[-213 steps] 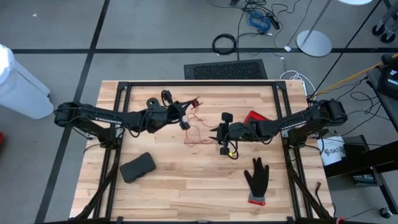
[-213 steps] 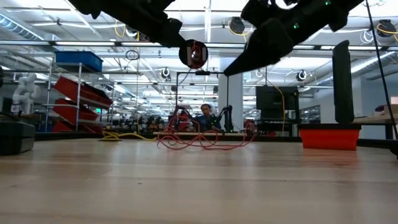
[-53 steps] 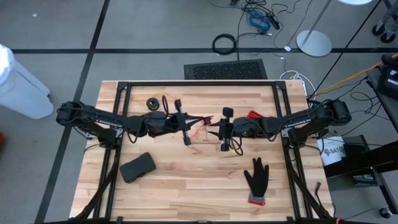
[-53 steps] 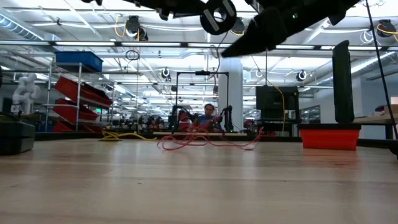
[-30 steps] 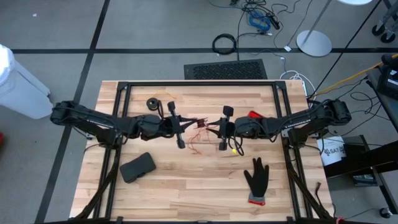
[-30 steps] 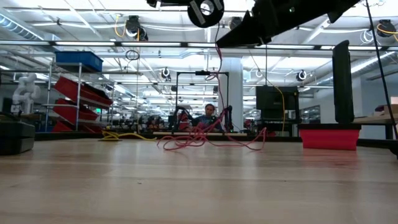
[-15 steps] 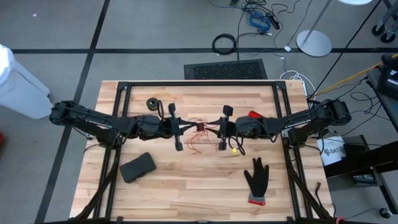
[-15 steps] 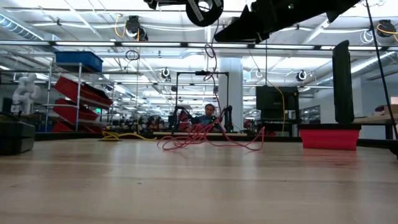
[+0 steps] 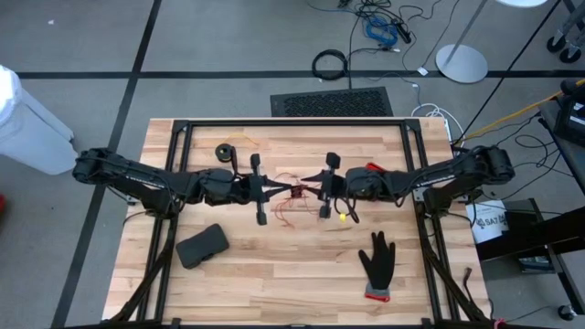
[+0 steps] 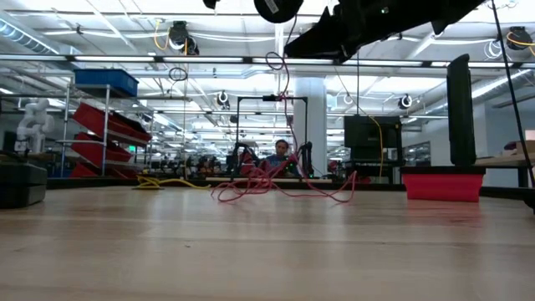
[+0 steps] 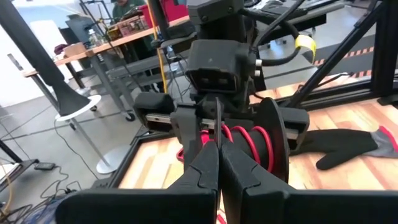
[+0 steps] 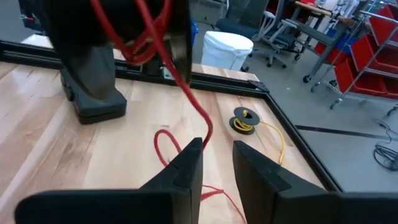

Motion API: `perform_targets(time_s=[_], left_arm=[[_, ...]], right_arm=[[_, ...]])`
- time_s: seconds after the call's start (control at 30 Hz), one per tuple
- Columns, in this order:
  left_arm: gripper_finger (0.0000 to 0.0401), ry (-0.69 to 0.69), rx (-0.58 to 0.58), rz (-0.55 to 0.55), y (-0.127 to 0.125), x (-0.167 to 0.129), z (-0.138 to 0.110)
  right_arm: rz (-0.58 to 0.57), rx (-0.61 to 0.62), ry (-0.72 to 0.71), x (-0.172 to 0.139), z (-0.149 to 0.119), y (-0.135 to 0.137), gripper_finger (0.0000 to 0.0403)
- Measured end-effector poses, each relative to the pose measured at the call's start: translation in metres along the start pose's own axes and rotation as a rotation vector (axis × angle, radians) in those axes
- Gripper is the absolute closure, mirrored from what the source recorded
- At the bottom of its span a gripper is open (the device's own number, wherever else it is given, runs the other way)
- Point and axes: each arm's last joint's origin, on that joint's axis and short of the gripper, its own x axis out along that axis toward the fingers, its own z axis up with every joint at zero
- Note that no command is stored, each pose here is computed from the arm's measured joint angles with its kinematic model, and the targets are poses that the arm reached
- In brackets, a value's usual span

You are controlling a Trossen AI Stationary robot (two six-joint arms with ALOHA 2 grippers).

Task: Coil cords
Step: Uncoil the red wire from the black spool

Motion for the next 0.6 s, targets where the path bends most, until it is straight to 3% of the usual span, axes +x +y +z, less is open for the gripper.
perform_targets(time_s=[0.27, 0.6], left_arm=[[0.0401, 0.014, -0.001, -0.018, -0.001, 0.0, -0.002], [0.0401, 0.075, 0.016, -0.024, -0.002, 0.0, -0.008]], right_arm=[[0.003, -0.043, 0.013, 0.009, -0.007, 0.004, 0.0398], [0.001, -0.024, 0.067, 0.009, -0.013, 0.004, 0.0383]])
